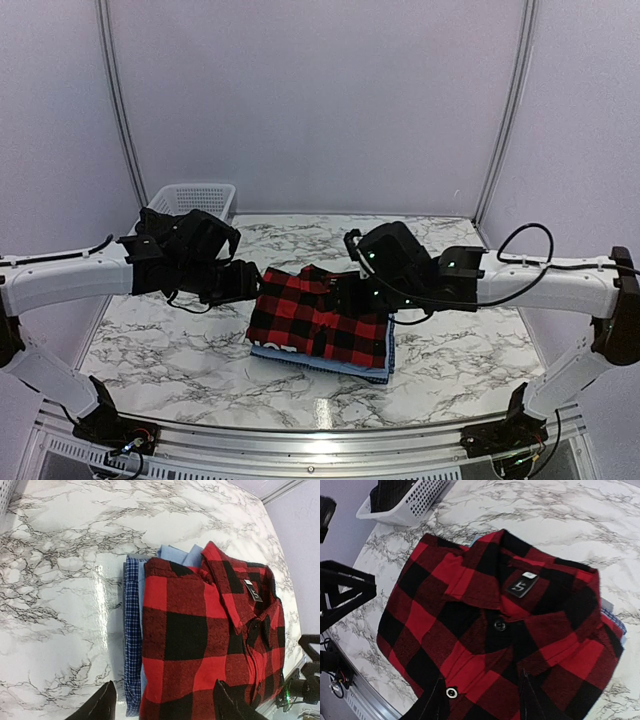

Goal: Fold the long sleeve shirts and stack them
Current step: Place the square-folded shirt on the square-folded shirt, then move the square-folded shirt to the corner of the board.

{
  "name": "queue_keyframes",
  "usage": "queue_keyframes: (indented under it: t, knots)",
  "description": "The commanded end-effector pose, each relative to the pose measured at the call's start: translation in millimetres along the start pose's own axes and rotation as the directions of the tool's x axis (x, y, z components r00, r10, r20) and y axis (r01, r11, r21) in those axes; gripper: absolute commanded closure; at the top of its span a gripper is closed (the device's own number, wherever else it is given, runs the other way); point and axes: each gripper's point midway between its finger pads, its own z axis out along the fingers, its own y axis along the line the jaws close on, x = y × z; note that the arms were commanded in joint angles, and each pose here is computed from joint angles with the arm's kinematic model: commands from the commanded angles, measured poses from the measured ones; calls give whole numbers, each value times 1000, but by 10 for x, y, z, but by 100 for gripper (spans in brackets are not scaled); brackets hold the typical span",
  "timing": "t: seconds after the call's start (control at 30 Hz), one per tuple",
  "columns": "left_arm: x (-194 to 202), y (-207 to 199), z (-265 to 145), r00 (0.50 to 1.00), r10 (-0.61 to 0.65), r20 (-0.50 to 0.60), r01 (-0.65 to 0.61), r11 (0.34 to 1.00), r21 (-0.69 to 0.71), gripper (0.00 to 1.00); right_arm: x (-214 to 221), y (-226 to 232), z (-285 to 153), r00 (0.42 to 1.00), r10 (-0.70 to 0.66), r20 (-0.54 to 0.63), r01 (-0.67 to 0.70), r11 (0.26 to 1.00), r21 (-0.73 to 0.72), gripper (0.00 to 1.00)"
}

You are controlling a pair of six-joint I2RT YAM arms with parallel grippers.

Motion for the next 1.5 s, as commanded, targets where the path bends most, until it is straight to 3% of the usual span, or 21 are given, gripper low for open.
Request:
queue_keyframes:
  t: [0.0,0.33,0.53,0.63,0.73,0.93,1.07,1.23,1.47]
  knots:
    - [2,106,127,999,31,-36,-33,998,-54,33,216,286,258,996,-64,-62,63,998,-18,55]
    - [179,233,429,993,35,-117,-45,995,-85,48,677,120,564,983,-82,-167,89,996,34,53]
    - [130,331,330,997,3,-79,-12,994,-108,52,436,215,383,988,-105,-114,109,994,21,52]
    - [15,570,111,997,-77,14,78,986,-149,44,331,249,281,991,-107,-86,109,994,14,50]
    - [76,865,76,991,-129,23,131,972,-196,43,212,263,190,993,-108,-46,109,994,13,49]
    - [388,1052,414,986,-145,-78,124,966,-228,49,-15,359,66,993,-118,17,118,993,-2,31]
    - [355,1011,671,986,-142,-90,120,969,-218,52,-207,296,-18,992,-100,73,100,995,2,20]
    - [232,855,915,985,-141,-96,120,973,-197,58,-429,68,-101,990,-80,116,76,996,37,17]
    - [513,701,1129,977,-144,-159,108,970,-216,61,-636,-497,-335,986,-35,166,18,995,103,14]
